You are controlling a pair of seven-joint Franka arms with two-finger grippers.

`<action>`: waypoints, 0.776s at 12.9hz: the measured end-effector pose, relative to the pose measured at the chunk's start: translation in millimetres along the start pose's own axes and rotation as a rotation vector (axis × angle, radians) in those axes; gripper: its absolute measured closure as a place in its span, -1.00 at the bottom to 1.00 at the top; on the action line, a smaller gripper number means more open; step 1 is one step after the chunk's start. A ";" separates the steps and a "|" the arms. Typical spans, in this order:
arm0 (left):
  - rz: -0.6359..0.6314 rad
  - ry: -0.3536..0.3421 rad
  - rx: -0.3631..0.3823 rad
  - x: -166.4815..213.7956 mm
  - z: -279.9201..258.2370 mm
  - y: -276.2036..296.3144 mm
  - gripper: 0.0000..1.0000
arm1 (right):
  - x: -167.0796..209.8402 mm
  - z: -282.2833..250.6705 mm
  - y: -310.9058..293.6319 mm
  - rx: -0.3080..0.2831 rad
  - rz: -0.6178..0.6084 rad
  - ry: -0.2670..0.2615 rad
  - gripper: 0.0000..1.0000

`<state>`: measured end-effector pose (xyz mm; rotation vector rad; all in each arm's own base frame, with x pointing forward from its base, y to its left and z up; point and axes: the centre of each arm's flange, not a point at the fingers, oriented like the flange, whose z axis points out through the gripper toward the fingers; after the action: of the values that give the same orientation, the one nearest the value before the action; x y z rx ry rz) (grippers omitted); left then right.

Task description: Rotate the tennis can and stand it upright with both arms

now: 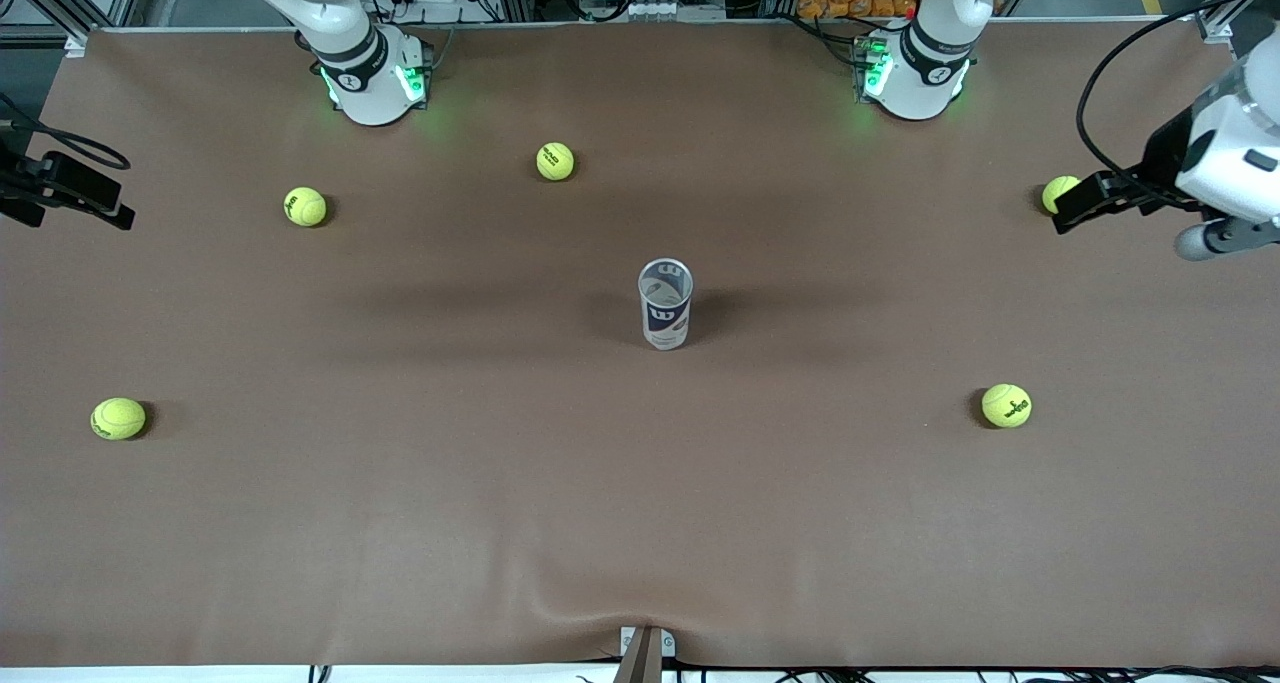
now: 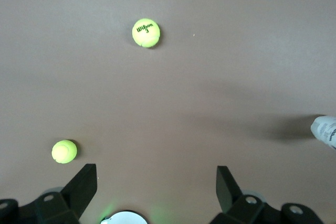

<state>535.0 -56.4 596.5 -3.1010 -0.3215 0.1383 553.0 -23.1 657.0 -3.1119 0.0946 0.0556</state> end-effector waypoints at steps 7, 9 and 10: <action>0.052 -0.002 0.026 -4.9 8.0 -1.0 -1.00 | 0.0 0.1 -1.4 0.000 -0.003 0.000 -1.00; 0.084 0.008 0.027 -4.4 2.0 -14.6 -1.00 | 0.0 0.1 -1.9 0.000 -0.003 0.000 -1.00; 0.093 0.013 0.024 -4.4 -0.9 -17.8 -1.00 | 0.0 0.1 -2.1 0.000 -0.004 0.000 -1.00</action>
<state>527.2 -39.9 598.3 -3.0919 -0.1734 0.1220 553.1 -21.0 657.0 -3.1121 0.0887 0.0557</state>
